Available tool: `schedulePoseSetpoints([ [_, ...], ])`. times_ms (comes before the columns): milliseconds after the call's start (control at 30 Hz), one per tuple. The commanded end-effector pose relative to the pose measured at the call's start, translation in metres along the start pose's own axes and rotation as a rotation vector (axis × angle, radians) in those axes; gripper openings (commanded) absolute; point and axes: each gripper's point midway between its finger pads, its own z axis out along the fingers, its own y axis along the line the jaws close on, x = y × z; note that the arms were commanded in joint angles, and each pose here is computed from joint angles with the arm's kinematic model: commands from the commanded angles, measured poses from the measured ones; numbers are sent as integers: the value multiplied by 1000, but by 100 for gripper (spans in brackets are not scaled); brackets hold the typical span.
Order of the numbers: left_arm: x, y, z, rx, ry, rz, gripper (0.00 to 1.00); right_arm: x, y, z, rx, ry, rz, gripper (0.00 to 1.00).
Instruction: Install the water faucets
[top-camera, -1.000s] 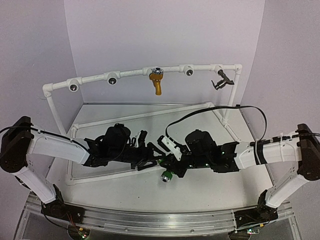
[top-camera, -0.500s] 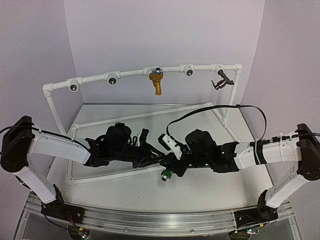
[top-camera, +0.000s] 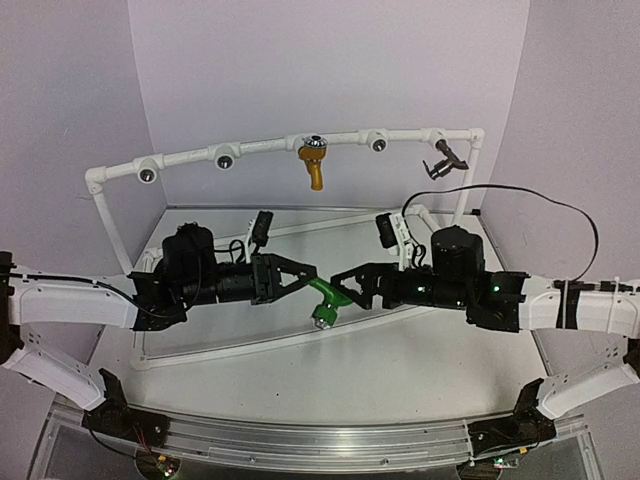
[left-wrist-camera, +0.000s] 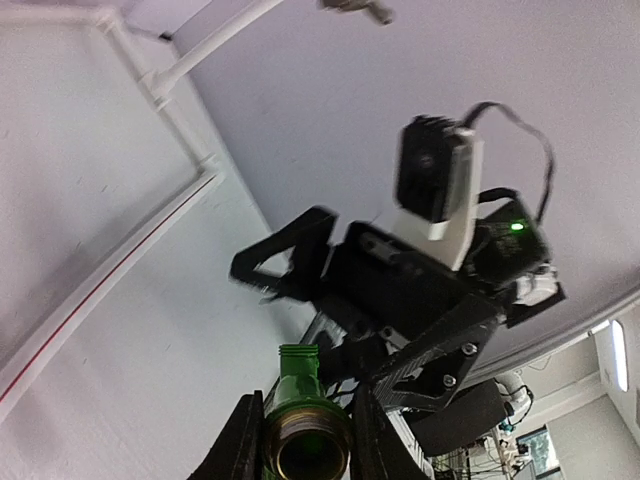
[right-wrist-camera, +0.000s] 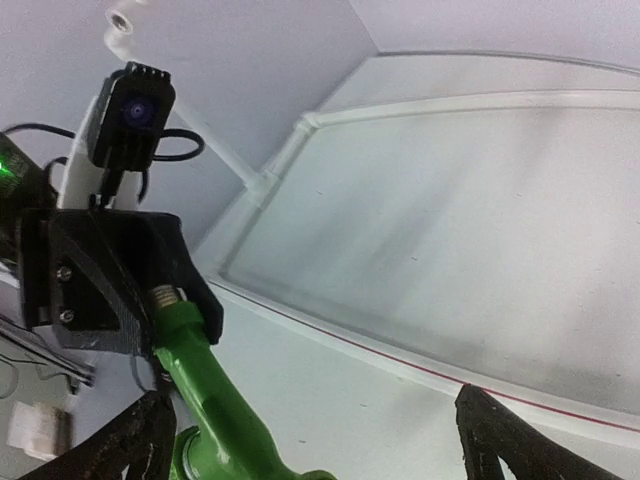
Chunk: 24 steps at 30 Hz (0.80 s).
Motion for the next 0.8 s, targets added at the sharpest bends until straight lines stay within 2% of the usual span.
schedulePoseSetpoints([
  [0, -34, -66, -21, 233, -150, 182, 0, -32, 70, -14, -375, -85, 228, 96],
  [133, -41, -83, -23, 291, -176, 204, 0, -44, 102, -17, -588, -105, 260, 76],
  [233, -43, -92, -23, 328, -182, 213, 0, -51, 101, -19, -621, -164, 274, 61],
  [400, -41, -100, -23, 360, -187, 217, 0, -61, 97, -25, -621, -248, 282, 26],
  [500, -39, -100, -22, 361, -184, 218, 0, -62, 96, -23, -618, -256, 285, 19],
  [567, -39, -99, -20, 360, -185, 218, 0, -62, 99, -20, -635, -243, 273, 23],
  [600, -39, -98, -20, 357, -186, 217, 0, -61, 102, -18, -647, -231, 266, 28],
  [633, -39, -97, -19, 355, -185, 217, 0, -60, 104, -17, -659, -224, 256, 28],
  [667, -39, -97, -18, 355, -184, 219, 0, -59, 105, -16, -665, -222, 252, 21],
  [700, -39, -97, -17, 357, -182, 223, 0, -58, 105, -15, -669, -224, 253, 6],
  [733, -39, -97, -16, 356, -182, 224, 0, -57, 104, -14, -673, -226, 254, 1],
  [767, -40, -97, -16, 355, -185, 224, 0, -57, 105, -14, -680, -232, 249, 0],
])
